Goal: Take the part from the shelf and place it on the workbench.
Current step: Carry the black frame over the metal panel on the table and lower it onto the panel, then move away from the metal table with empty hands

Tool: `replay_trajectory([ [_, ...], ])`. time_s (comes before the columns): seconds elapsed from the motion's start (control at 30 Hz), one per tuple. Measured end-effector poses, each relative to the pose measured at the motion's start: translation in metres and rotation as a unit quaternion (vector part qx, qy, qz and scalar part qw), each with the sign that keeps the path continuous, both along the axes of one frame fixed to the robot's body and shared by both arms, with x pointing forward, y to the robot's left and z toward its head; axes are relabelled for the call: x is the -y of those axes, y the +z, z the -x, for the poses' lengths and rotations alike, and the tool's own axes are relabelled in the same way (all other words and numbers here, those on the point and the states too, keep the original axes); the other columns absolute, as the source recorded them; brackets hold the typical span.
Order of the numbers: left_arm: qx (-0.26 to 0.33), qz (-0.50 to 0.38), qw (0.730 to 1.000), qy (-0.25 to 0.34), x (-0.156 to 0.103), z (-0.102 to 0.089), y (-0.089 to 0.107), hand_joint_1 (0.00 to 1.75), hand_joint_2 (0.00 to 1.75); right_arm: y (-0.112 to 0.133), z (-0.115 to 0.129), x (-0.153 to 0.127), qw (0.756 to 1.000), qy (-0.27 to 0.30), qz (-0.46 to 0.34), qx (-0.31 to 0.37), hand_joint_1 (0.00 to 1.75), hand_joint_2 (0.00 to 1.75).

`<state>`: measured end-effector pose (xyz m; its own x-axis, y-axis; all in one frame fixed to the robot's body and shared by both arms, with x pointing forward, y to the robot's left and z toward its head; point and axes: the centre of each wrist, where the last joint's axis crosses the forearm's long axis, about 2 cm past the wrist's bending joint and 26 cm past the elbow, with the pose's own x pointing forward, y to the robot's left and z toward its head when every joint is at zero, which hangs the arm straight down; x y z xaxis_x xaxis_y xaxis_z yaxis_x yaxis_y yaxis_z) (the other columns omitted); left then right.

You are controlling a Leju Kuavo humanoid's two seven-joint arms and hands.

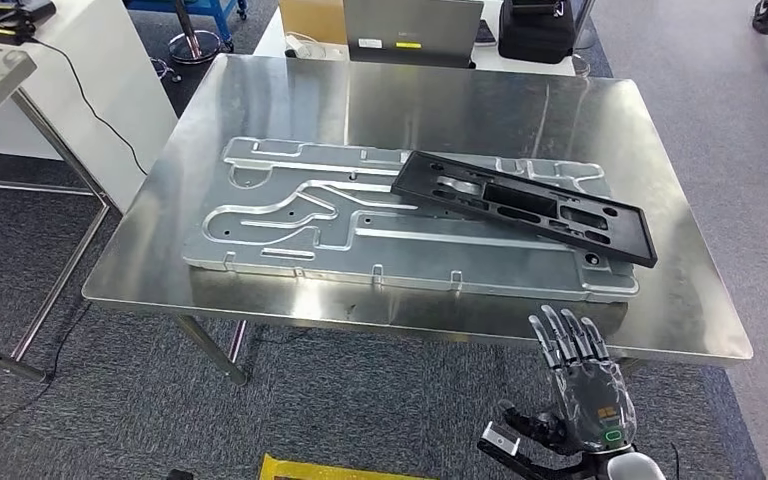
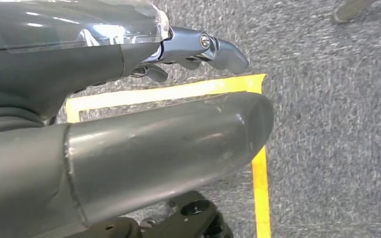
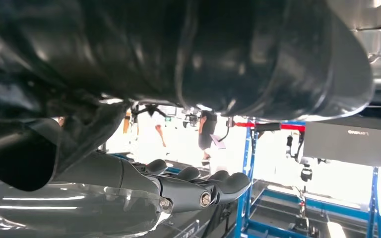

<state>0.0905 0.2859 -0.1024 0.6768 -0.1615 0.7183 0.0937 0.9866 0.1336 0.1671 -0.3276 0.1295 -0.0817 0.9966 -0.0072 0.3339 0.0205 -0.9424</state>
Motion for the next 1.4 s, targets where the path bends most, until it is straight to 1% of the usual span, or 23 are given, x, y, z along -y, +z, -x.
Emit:
replay_trajectory([
  [0.17, -0.002, 0.0, 1.0, 0.003, 0.0, 0.002, 0.0, 0.0, 0.0, 0.0, 0.003, -0.004, 1.0, 0.003, -0.009, 0.002, 0.0, 0.0],
  [0.23, -0.003, 0.001, 1.0, 0.007, 0.0, 0.004, -0.001, 0.0, 0.0, -0.002, 0.007, -0.007, 1.0, 0.0, -0.028, -0.002, 0.0, 0.0],
  [0.3, -0.004, 0.001, 1.0, 0.011, 0.001, 0.006, -0.001, 0.0, 0.0, -0.006, 0.016, -0.01, 0.998, -0.007, -0.061, -0.01, 0.0, 0.0],
  [0.4, -0.005, 0.0, 1.0, 0.025, 0.0, 0.01, -0.002, 0.0, 0.0, -0.017, 0.032, -0.018, 0.99, -0.022, -0.138, -0.018, 0.0, 0.0],
  [0.47, -0.005, -0.001, 0.999, 0.035, -0.001, 0.013, -0.003, 0.0, 0.0, -0.028, 0.041, -0.023, 0.979, -0.032, -0.202, -0.027, 0.0, 0.0],
  [0.53, -0.002, -0.002, 0.999, 0.046, -0.002, 0.017, -0.003, 0.0, 0.0, -0.044, 0.05, -0.027, 0.962, -0.045, -0.267, -0.04, 0.0, 0.0],
  [0.6, -0.001, -0.002, 0.998, 0.058, -0.003, 0.022, -0.004, 0.0, 0.0, -0.062, 0.057, -0.029, 0.949, -0.063, -0.304, -0.056, 0.0, 0.0],
  [0.67, -0.003, -0.002, 0.998, 0.067, -0.003, 0.029, -0.005, 0.0, 0.0, -0.08, 0.067, -0.03, 0.942, -0.084, -0.316, -0.073, 0.0, 0.0],
  [0.73, -0.005, -0.001, 0.997, 0.074, -0.002, 0.034, -0.006, 0.0, 0.0, -0.097, 0.08, -0.03, 0.934, -0.118, -0.324, -0.091, 0.0, 0.0],
  [0.83, -0.009, -0.002, 0.997, 0.082, -0.003, 0.038, -0.006, 0.0, 0.0, -0.114, 0.094, -0.031, 0.919, -0.188, -0.322, -0.126, 0.0, 0.0],
  [0.87, -0.01, -0.003, 0.996, 0.085, -0.003, 0.039, -0.007, 0.0, 0.0, -0.121, 0.099, -0.032, 0.91, -0.216, -0.323, -0.143, 0.0, 0.0],
  [0.93, -0.01, -0.003, 0.996, 0.092, -0.004, 0.04, -0.007, 0.0, 0.0, -0.138, 0.11, -0.038, 0.879, -0.272, -0.344, -0.187, 0.0, 0.0],
  [1.03, -0.009, -0.003, 0.995, 0.102, -0.002, 0.042, -0.007, 0.0, 0.0, -0.161, 0.124, -0.051, 0.805, -0.344, -0.411, -0.256, 0.0, 0.0],
  [1.1, -0.008, -0.004, 0.994, 0.107, -0.002, 0.043, -0.007, 0.0, 0.0, -0.173, 0.131, -0.061, 0.748, -0.384, -0.456, -0.292, 0.0, 0.0],
  [1.2, -0.008, -0.007, 0.994, 0.111, -0.003, 0.045, -0.007, 0.0, 0.0, -0.189, 0.143, -0.078, 0.646, -0.444, -0.515, -0.348, 0.0, 0.0],
  [1.27, -0.01, -0.008, 0.994, 0.112, -0.004, 0.045, -0.007, 0.0, 0.0, -0.199, 0.149, -0.088, 0.592, -0.471, -0.529, -0.384, 0.0, 0.0],
  [1.33, -0.012, -0.007, 0.994, 0.113, -0.004, 0.045, -0.007, 0.0, 0.0, -0.206, 0.153, -0.095, 0.561, -0.484, -0.532, -0.411, 0.0, 0.0],
  [1.4, -0.012, -0.008, 0.993, 0.115, -0.004, 0.044, -0.007, 0.0, 0.0, -0.211, 0.155, -0.101, 0.543, -0.486, -0.533, -0.43, 0.0, 0.0],
])
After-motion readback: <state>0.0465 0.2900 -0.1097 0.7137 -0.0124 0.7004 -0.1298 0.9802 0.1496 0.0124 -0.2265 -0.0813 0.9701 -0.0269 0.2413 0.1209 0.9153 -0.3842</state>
